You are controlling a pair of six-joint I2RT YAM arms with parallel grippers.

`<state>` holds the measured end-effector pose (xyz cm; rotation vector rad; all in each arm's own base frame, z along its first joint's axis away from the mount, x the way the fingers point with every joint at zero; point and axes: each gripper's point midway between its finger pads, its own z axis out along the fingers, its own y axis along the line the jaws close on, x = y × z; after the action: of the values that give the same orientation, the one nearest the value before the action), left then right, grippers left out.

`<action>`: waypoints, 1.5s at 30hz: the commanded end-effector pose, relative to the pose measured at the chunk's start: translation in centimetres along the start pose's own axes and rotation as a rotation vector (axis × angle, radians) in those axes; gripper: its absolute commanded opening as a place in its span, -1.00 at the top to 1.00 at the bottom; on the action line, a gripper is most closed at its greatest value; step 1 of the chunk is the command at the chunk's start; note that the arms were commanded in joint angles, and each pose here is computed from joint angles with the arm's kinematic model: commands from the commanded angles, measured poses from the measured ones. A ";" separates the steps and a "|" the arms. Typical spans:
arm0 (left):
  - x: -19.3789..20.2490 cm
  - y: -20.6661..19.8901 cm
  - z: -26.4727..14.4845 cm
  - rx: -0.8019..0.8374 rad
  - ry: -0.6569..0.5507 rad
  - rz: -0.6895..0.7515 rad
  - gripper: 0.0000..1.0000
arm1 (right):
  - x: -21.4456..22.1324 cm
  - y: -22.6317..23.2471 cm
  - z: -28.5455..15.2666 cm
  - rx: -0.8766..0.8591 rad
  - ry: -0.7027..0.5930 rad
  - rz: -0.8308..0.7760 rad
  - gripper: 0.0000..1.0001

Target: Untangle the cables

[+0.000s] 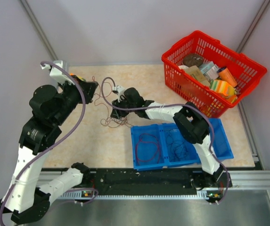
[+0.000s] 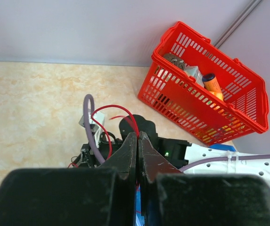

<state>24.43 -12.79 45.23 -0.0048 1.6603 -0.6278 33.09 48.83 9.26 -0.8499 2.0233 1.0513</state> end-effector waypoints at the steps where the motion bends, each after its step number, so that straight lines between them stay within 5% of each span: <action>1: -2.2 -1.2 -0.7 0.046 -0.070 -0.014 1.00 | 0.2 -0.8 0.7 0.098 0.061 -0.008 0.15; 12: -2.1 -0.4 -1.1 0.011 -0.071 0.028 1.00 | 2.4 1.7 0.9 -0.068 0.195 -0.023 0.25; 23: -2.1 0.1 -1.8 -0.010 -0.079 0.053 1.00 | 3.5 3.0 0.4 -0.159 0.270 -0.048 0.10; 29: -2.1 0.1 -1.9 -0.006 -0.077 0.050 1.00 | 4.1 3.9 1.4 -0.206 0.292 -0.029 0.31; 31: -2.2 0.0 -2.1 -0.006 -0.077 0.052 1.00 | 4.1 4.1 1.7 -0.205 0.290 -0.041 0.62; 33: -2.6 0.1 -2.4 -0.015 -0.084 0.059 1.00 | 3.2 3.3 1.7 -0.136 0.261 -0.049 1.00; 38: -6.4 1.5 -5.9 -0.121 -0.198 0.118 1.00 | -2.2 -3.9 -1.1 0.322 0.038 -0.076 1.00; 45: -15.6 2.0 -17.0 -0.230 -0.517 0.168 1.00 | -6.0 -14.2 -8.2 0.637 -0.127 0.039 1.00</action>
<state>18.90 -4.99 53.28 -0.0701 1.4440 -0.3725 37.12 42.59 5.09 -0.7428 2.2392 0.5839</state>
